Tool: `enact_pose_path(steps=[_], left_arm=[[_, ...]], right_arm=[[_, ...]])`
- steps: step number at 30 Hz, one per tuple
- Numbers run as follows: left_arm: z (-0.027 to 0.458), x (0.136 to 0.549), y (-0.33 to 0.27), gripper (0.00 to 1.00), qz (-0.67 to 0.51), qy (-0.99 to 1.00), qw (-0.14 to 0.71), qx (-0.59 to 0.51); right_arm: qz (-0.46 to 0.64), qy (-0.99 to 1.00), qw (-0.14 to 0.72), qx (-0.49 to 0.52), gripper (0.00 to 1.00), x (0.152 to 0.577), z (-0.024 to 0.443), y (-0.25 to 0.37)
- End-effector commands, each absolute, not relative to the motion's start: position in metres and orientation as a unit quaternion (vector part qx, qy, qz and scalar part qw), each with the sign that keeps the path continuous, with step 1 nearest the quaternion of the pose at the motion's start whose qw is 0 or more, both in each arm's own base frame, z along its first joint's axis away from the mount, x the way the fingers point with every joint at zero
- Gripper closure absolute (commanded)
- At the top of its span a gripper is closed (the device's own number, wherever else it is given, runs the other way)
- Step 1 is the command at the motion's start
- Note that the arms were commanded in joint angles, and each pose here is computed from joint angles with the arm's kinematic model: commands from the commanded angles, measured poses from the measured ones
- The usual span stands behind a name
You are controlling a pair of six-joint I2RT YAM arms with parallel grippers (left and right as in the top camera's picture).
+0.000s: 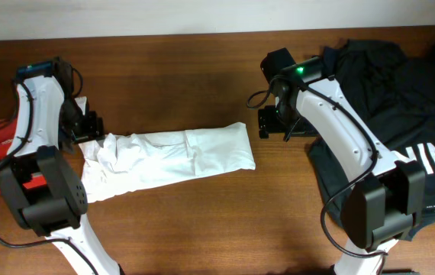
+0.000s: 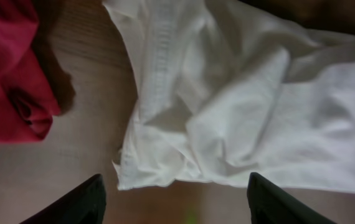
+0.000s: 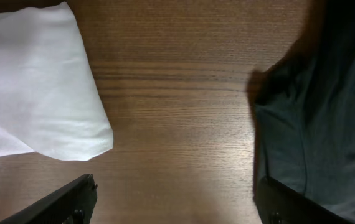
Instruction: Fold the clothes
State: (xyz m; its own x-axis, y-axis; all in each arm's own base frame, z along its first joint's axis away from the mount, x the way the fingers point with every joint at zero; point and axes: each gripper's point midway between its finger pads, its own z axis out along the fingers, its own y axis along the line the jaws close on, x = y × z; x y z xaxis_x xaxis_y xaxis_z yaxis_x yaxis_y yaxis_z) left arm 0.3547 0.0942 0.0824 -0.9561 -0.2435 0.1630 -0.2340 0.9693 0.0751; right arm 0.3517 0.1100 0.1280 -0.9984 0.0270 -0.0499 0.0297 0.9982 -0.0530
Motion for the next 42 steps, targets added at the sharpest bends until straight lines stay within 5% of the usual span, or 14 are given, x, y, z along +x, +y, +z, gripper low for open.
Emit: enact_pose_path(steps=[1, 18, 21, 23, 26, 33, 42], left_arm=[[0.065, 0.345, 0.101, 0.25, -0.047, -0.987, 0.093, 0.121], [-0.021, 0.331, 0.101, 0.23, -0.043, -0.988, 0.066, 0.130], [-0.028, 0.325, 0.097, 0.41, -0.037, -0.988, 0.072, 0.130], [-0.029, 0.322, 0.097, 0.70, -0.037, -0.988, 0.076, 0.130], [-0.028, 0.321, 0.097, 0.89, -0.037, -0.987, 0.078, 0.134], [0.014, 0.338, 0.118, 0.99, -0.053, -0.985, 0.074, 0.149], [0.111, 0.364, 0.123, 0.99, -0.038, -0.979, 0.046, 0.194]], right_arm=[[-0.034, 0.998, 0.038, 0.020, 0.15, 0.354, 0.135, 0.106], [-0.038, 0.999, 0.028, 0.020, 0.15, 0.350, 0.135, 0.104], [-0.038, 0.999, 0.028, 0.020, 0.15, 0.349, 0.135, 0.104], [-0.038, 0.999, 0.028, 0.020, 0.15, 0.349, 0.135, 0.104], [-0.038, 0.999, 0.028, 0.020, 0.15, 0.349, 0.135, 0.104], [-0.049, 0.998, 0.032, 0.021, 0.15, 0.351, 0.136, 0.100], [-0.052, 0.997, 0.031, 0.046, 0.13, 0.356, 0.136, 0.081]])
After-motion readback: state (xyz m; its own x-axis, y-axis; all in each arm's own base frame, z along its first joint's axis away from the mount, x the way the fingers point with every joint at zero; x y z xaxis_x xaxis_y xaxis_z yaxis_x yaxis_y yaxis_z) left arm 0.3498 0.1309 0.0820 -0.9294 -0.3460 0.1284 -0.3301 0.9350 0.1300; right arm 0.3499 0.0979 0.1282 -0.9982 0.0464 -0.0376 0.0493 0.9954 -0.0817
